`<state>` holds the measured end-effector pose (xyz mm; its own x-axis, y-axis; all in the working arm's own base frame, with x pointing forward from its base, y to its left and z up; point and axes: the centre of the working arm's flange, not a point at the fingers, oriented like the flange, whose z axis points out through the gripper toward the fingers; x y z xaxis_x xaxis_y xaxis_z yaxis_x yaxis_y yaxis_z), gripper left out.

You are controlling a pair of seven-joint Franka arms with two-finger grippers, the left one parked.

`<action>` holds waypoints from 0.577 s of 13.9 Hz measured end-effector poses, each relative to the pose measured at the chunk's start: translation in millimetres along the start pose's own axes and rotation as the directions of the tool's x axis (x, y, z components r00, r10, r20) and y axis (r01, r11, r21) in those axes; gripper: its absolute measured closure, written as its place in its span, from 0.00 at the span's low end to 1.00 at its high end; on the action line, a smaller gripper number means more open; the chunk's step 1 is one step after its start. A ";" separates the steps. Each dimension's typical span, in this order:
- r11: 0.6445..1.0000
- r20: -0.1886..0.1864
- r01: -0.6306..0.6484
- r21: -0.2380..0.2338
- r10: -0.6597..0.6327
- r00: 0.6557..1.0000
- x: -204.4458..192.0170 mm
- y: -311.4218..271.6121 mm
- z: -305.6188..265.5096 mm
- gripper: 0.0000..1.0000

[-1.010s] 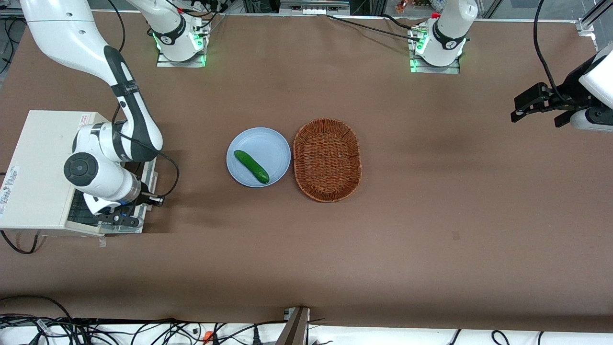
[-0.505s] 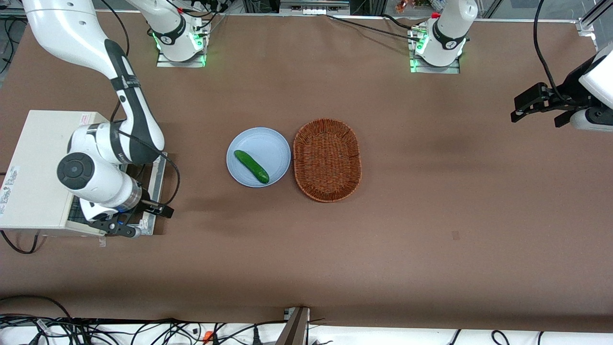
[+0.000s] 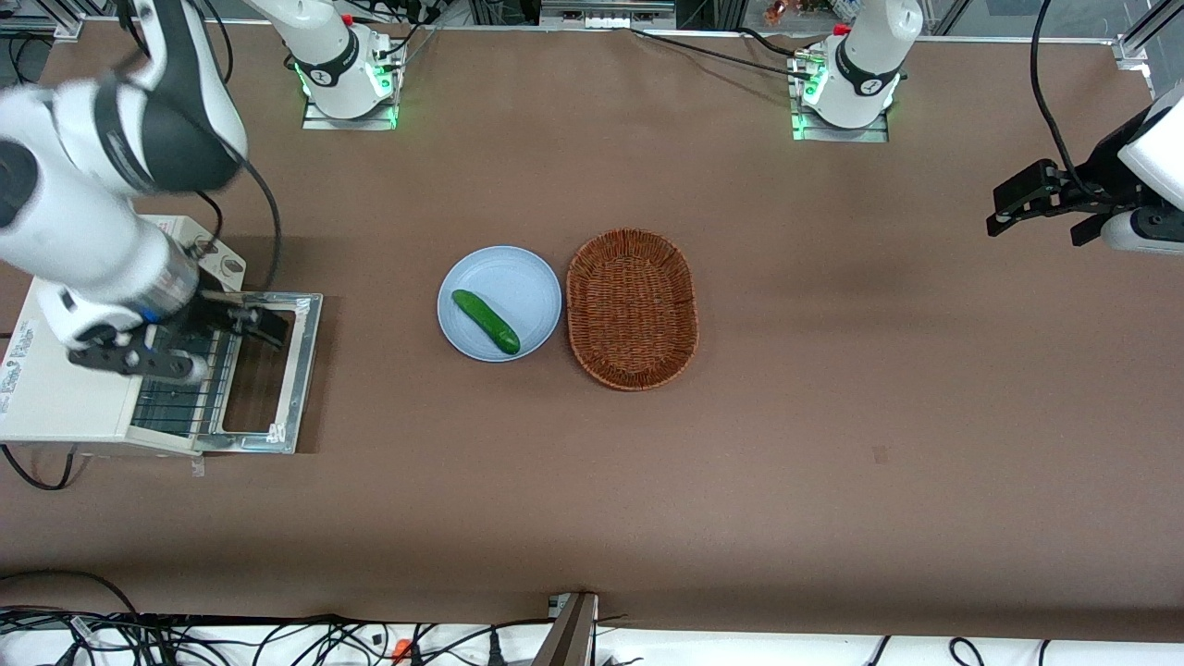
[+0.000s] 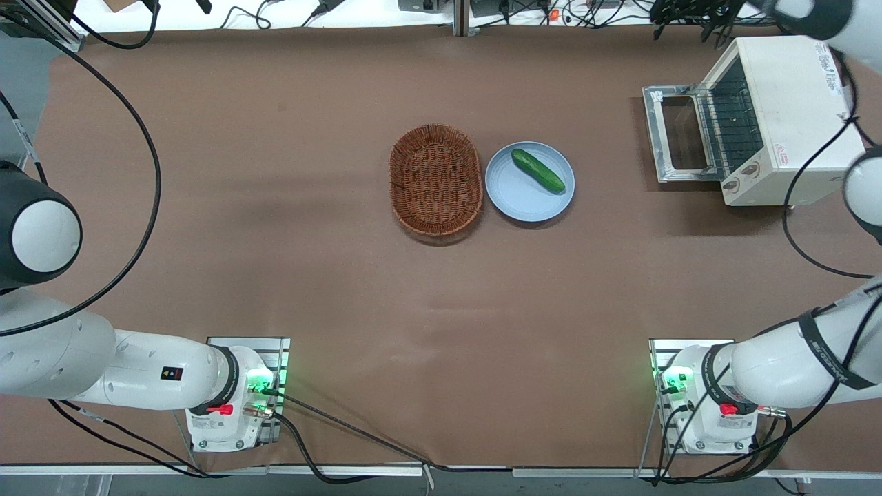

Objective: Open oven door with right arm only
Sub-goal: 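Release the handle and raise the right gripper away from the oven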

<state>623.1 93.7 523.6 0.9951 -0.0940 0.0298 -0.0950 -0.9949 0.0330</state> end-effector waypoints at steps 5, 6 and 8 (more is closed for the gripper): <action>0.993 0.000 0.105 0.046 -0.105 0.994 -47.5 47.2 -77.2 0.00; 0.991 -0.001 0.124 0.045 -0.124 0.992 -50.3 49.9 -78.8 0.00; 0.988 0.006 0.145 0.045 -0.146 0.989 -51.5 50.2 -75.1 0.00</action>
<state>565.1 51.3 598.8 0.9985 0.0516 0.0187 0.0518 -0.9986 -0.0080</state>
